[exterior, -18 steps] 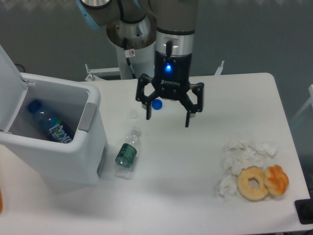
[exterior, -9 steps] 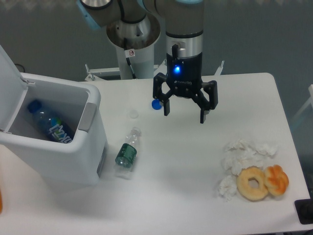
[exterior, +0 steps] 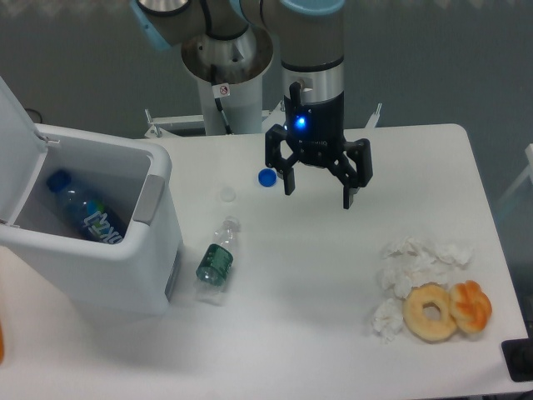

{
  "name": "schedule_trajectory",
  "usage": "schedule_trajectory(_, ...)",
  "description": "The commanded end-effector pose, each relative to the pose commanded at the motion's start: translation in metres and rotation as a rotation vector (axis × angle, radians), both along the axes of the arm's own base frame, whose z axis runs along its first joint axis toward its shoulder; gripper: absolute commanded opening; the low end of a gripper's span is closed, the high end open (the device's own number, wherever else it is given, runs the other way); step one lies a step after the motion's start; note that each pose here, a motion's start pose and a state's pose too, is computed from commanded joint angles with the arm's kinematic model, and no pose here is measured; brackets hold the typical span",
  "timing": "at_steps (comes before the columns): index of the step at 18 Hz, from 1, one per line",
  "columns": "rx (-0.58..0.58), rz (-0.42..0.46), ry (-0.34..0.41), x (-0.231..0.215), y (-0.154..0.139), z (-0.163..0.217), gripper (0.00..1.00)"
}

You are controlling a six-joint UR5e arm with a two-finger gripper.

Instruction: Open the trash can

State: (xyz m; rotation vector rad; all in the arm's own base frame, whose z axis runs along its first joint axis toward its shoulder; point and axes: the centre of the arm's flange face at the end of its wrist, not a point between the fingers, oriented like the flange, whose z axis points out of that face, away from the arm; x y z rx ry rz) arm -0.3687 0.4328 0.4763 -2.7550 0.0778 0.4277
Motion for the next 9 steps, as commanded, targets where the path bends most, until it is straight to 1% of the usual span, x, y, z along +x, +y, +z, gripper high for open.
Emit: schedule_trajectory(9, 0.008, -0.002, 0.009, 0.0053, -0.0006, 0.0061, 1.0)
